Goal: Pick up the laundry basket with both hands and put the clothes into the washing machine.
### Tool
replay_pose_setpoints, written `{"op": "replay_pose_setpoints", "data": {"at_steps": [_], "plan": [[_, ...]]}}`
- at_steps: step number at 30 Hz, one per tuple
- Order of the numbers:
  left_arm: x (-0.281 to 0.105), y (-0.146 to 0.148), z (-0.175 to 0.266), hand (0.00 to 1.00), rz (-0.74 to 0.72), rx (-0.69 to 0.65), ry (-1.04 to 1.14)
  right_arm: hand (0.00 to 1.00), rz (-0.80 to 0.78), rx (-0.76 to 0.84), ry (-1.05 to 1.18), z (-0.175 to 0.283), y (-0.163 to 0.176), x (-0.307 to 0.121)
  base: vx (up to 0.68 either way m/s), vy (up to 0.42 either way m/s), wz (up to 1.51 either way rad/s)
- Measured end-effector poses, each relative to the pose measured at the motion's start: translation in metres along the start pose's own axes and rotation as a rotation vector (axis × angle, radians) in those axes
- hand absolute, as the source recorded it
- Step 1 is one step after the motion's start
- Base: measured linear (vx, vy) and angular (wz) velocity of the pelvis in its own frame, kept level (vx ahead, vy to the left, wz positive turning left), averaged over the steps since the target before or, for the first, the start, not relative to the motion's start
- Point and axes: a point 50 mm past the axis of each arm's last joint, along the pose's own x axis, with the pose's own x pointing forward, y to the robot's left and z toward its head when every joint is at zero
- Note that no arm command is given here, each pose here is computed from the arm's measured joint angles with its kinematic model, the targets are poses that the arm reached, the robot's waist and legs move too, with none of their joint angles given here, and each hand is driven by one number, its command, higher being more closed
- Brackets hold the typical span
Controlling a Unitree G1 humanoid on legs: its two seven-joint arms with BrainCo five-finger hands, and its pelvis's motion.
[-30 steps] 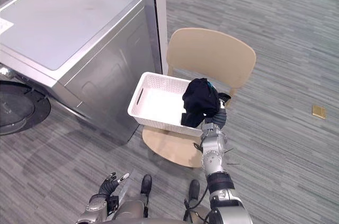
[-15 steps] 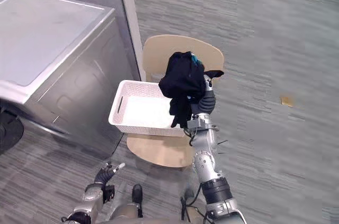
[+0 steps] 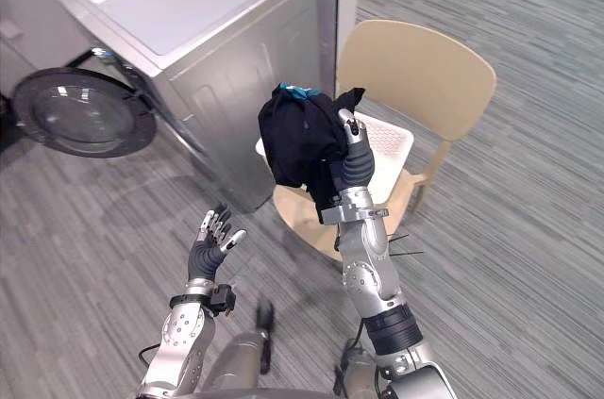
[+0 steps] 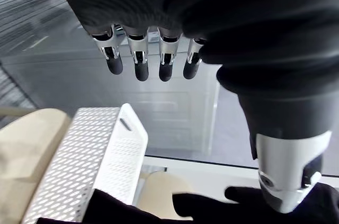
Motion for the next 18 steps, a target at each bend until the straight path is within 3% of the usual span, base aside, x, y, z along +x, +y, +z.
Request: {"op": "replay_pose_setpoints", "data": {"at_steps": [5, 9, 15, 16, 18], "plan": [[0.029, -0.037, 0.049, 0.0, -0.164, 0.132, -0.277, 1.0, 0.088, 0.061, -0.018, -0.001, 0.023, 0.008, -0.12, 0.071, 0.62], [0.035, -0.044, 0.06, 0.0, -0.217, 0.241, -0.352, 1.0, 0.218, 0.188, 0.093, -0.026, 0.058, 0.001, -0.04, 0.108, 0.1], [0.043, -0.05, 0.066, 0.0, -0.224, 0.281, -0.389, 1.0, 0.358, 0.306, 0.226, -0.047, 0.089, -0.012, 0.0, 0.063, 0.0], [0.046, -0.051, 0.066, 1.0, -0.225, 0.295, -0.392, 1.0, 0.362, 0.326, 0.233, -0.048, 0.089, -0.013, -0.02, 0.045, -0.01], [0.052, -0.056, 0.068, 1.0, -0.225, 0.317, -0.393, 1.0, 0.376, 0.359, 0.262, -0.052, 0.095, -0.017, -0.03, 0.033, -0.01]]}}
